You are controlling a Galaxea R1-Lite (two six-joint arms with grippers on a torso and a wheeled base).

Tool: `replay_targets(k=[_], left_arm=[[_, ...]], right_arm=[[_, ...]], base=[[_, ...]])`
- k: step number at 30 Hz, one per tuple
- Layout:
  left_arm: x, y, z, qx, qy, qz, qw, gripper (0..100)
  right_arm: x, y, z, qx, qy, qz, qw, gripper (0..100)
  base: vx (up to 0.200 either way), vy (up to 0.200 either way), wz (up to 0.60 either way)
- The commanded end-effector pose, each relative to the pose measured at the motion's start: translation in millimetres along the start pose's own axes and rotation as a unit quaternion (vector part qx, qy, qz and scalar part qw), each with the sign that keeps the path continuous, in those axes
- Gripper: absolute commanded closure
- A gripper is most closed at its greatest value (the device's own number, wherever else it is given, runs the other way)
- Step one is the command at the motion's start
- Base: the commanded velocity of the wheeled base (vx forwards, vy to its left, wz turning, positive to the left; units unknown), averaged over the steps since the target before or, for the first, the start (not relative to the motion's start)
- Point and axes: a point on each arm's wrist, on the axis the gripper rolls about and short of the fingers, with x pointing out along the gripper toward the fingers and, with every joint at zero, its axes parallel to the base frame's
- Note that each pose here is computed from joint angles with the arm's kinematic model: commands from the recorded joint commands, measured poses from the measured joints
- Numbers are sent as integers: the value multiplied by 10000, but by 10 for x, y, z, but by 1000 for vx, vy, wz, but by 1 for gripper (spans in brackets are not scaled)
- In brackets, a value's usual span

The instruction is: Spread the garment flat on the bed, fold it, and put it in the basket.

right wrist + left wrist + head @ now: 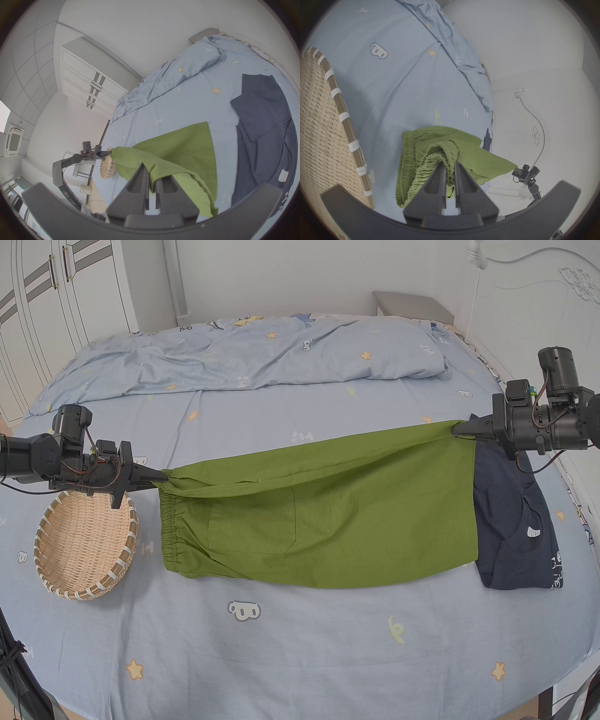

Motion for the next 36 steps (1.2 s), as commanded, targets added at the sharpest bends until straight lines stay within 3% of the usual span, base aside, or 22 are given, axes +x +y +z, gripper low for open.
replay_targets(k=[1, 13, 36], left_arm=[[24, 30, 27, 5, -45, 71, 10000, 100], [9, 60, 125, 46, -176, 88, 9998, 100], [217, 204, 198, -6, -60, 102, 9999, 100]], right_arm=[[227, -272, 62, 151, 77, -150, 9997, 100], [455, -500, 229, 99, -59, -201, 9997, 100], [789, -859, 132, 272, 127, -320, 9990, 100]], base=[[0, 0, 0], [0, 0, 0], [0, 0, 0]])
